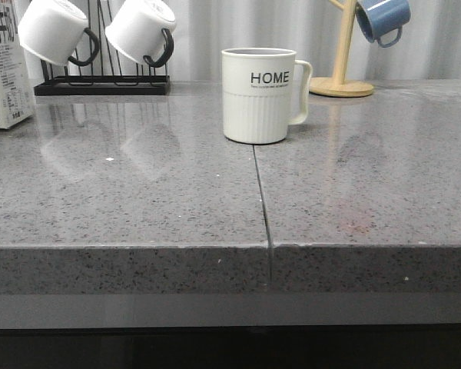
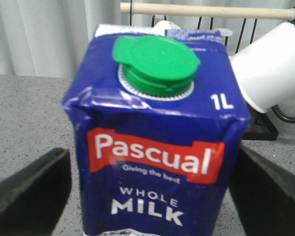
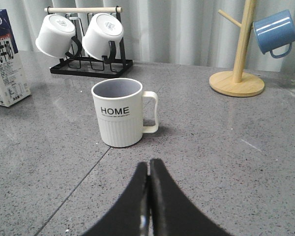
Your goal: Place milk next to cup
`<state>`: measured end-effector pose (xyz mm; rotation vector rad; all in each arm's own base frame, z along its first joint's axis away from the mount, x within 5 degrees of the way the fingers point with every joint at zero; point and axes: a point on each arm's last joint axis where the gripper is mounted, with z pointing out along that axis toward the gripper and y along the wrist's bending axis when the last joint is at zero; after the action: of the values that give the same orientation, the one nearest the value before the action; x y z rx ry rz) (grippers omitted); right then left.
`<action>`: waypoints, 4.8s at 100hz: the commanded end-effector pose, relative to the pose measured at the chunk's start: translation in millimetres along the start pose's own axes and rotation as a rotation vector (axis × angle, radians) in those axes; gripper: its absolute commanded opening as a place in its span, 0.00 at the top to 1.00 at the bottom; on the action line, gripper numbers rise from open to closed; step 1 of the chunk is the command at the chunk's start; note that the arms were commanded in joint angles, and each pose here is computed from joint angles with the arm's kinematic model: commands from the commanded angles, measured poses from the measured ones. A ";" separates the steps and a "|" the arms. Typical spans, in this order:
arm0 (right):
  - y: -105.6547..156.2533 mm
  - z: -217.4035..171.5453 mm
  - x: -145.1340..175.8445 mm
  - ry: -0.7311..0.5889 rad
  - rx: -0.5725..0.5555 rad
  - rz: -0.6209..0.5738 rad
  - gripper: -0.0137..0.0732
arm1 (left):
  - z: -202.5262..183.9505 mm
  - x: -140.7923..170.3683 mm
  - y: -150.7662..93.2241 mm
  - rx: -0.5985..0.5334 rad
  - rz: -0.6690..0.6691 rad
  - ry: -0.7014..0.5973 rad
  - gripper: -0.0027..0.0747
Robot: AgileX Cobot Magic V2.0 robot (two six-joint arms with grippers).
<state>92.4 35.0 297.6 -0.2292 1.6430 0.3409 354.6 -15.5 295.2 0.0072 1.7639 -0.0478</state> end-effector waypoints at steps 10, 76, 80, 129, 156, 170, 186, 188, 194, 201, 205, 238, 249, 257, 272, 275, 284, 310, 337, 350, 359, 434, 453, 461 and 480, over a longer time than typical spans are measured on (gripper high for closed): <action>0.9 -1.5 -15.4 -0.098 -0.003 -0.010 0.92 | -7.0 -29.0 -2.8 0.008 -0.017 -0.154 0.47; 0.9 -1.5 -15.4 -0.098 -0.003 -0.010 0.92 | -55.2 -58.5 -79.2 0.251 0.022 -0.228 0.61; 0.9 -1.5 -15.4 -0.098 -0.003 -0.010 0.92 | -58.2 -58.0 -89.9 0.285 0.024 -0.231 0.61; 0.9 -1.5 -15.4 -0.098 -0.003 -0.010 0.92 | -47.0 -36.7 -173.3 0.501 0.022 -0.255 0.61; 0.9 -1.5 -15.4 -0.098 -0.003 -0.010 0.92 | -33.3 -28.1 -185.2 0.509 0.004 -0.227 0.61; 0.9 -1.5 -15.4 -0.098 -0.003 -0.010 0.92 | -27.8 -20.1 -186.6 0.502 -0.002 -0.191 0.61; 0.9 -1.5 -15.4 -0.098 -0.003 -0.010 0.92 | -27.3 -19.1 -186.8 0.502 -0.001 -0.185 0.52; 0.9 -1.5 -15.4 -0.098 -0.003 -0.010 0.92 | -27.2 -18.9 -186.8 0.502 0.000 -0.183 0.50; 0.9 -1.5 -15.4 -0.098 -0.003 -0.010 0.92 | -27.0 -17.9 -186.8 0.502 0.003 -0.171 0.38; 0.9 -1.5 -15.4 -0.098 -0.003 -0.010 0.92 | -27.0 -17.7 -186.8 0.502 0.003 -0.170 0.25; 0.9 -1.5 -15.4 -0.098 -0.003 -0.010 0.92 | -27.0 -17.7 -186.8 0.502 0.003 -0.170 0.19; 0.9 -1.5 -15.4 -0.098 -0.003 -0.010 0.92 | -31.0 -19.3 -185.1 0.502 0.010 -0.143 0.15; 0.9 -1.5 -15.4 -0.098 -0.003 -0.010 0.92 | -37.5 -17.1 -181.2 0.501 0.015 -0.128 0.15; 0.9 -1.5 -15.4 -0.098 -0.003 -0.010 0.92 | -43.6 -15.5 -177.5 0.501 0.023 -0.126 0.15; 0.9 -1.5 -15.4 -0.098 -0.003 -0.010 0.92 | -61.4 -17.7 -168.6 0.508 0.043 -0.141 0.16; 0.9 -1.5 -15.4 -0.098 -0.003 -0.010 0.92 | -65.6 -18.9 -166.7 0.511 0.050 -0.146 0.18; 0.9 -1.5 -15.4 -0.098 -0.003 -0.010 0.92 | -79.3 -23.7 -158.4 0.509 0.053 -0.146 0.30; 0.9 -1.5 -15.4 -0.098 -0.003 -0.010 0.92 | -109.5 -37.7 -117.2 0.427 0.129 -0.136 1.00; 0.9 -1.5 -15.4 -0.098 -0.003 -0.010 0.92 | -146.0 -30.4 -72.2 0.320 0.124 -0.134 0.99; 0.9 -1.5 -15.4 -0.098 -0.003 -0.010 0.92 | -167.3 -23.5 -51.4 0.260 0.112 -0.164 0.99; 0.9 -1.5 -15.4 -0.098 -0.003 -0.010 0.92 | -181.3 -15.6 -37.6 0.211 0.106 -0.171 0.99; 0.9 -1.5 -15.4 -0.098 -0.003 -0.010 0.92 | -256.1 82.9 4.0 0.006 0.079 -0.177 0.99; 0.9 -1.5 -15.4 -0.098 -0.003 -0.010 0.92 | -261.3 106.8 4.8 0.006 0.079 -0.187 0.99; 0.9 -1.5 -15.4 -0.098 -0.003 -0.010 0.92 | -265.0 116.1 5.2 0.002 0.106 -0.204 0.99; 0.9 -1.5 -15.4 -0.098 -0.003 -0.010 0.92 | -273.8 137.7 6.0 -0.007 0.145 -0.270 0.99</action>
<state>92.4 35.0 297.6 -0.2292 1.6430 0.3409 63.5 -2.8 205.0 0.1296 1.6132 0.0548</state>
